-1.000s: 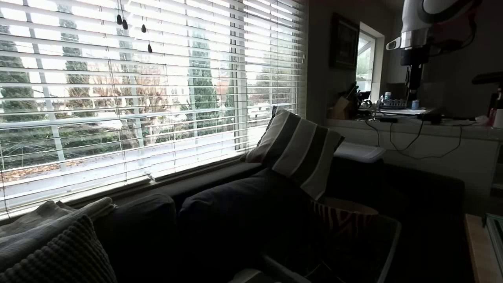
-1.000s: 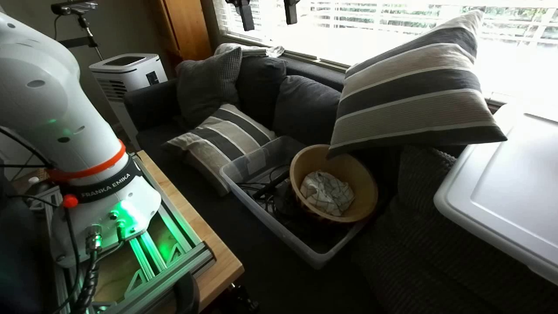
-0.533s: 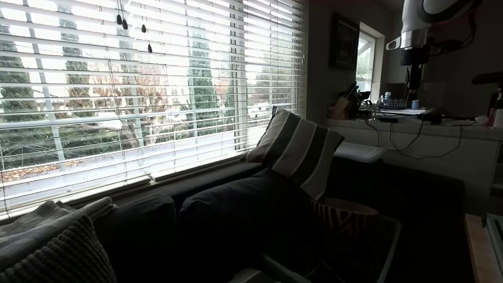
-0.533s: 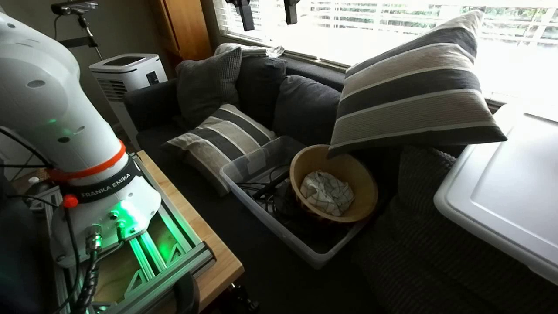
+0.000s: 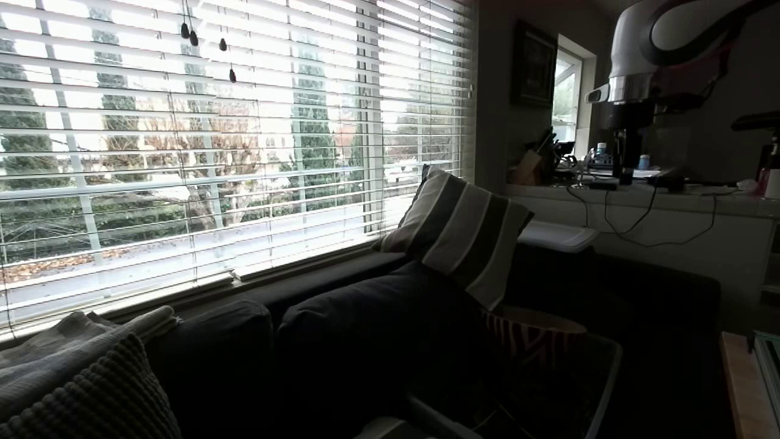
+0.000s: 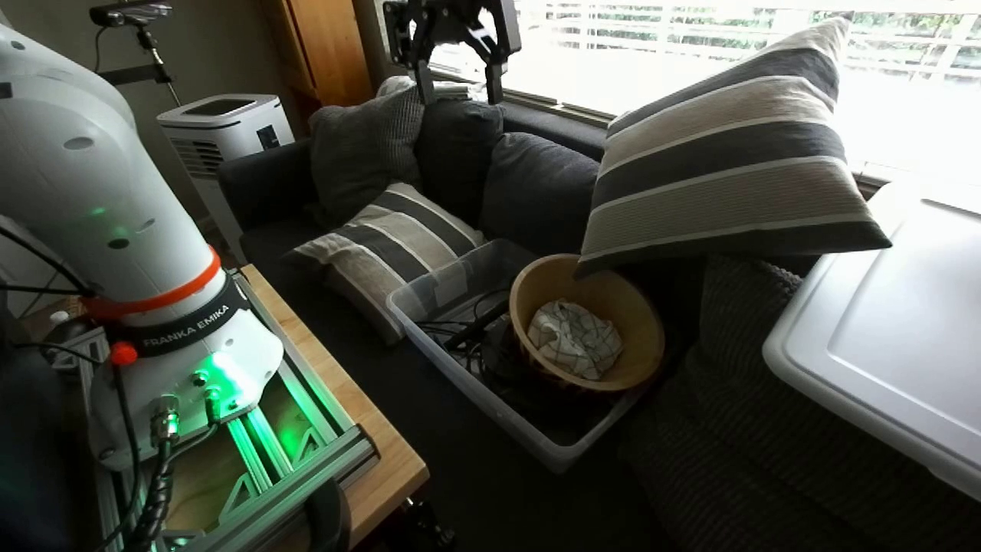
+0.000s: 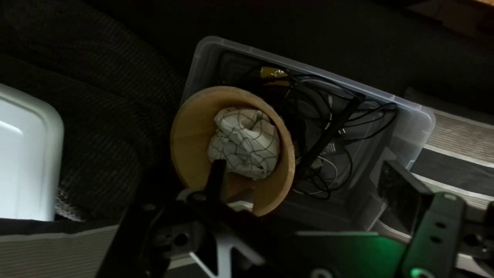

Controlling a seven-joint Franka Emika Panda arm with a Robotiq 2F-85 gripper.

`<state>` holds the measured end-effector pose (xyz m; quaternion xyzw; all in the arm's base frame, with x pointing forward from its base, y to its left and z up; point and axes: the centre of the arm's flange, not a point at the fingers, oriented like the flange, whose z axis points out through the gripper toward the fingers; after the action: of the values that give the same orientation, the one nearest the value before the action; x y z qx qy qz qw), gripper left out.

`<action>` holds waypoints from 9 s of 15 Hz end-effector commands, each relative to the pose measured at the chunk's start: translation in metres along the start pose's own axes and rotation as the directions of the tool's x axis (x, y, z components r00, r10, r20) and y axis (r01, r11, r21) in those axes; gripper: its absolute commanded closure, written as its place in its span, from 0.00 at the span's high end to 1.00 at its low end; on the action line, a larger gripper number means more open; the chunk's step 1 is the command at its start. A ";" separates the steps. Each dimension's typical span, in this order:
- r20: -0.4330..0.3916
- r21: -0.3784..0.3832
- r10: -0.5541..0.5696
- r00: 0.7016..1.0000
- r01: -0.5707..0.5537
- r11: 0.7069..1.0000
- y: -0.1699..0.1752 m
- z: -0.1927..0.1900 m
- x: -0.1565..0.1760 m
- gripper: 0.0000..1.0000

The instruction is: Remove the wooden bowl from the container and put it on the striped pillow on the left

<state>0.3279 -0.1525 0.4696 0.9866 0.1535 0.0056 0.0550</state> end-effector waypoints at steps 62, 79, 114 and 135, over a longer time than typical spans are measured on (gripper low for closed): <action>0.004 0.055 0.057 0.998 -0.057 0.997 -0.063 0.366 0.140 1.00; -0.005 0.252 0.026 1.000 -0.024 0.967 -0.025 0.414 0.184 0.63; -0.055 -0.384 0.083 0.995 -0.098 0.918 -0.089 0.371 0.124 0.07; -0.098 -0.478 0.071 0.993 -0.110 0.871 -0.165 0.332 0.062 0.07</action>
<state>0.3663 -0.0330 0.0864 0.9579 0.0628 0.0446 0.2765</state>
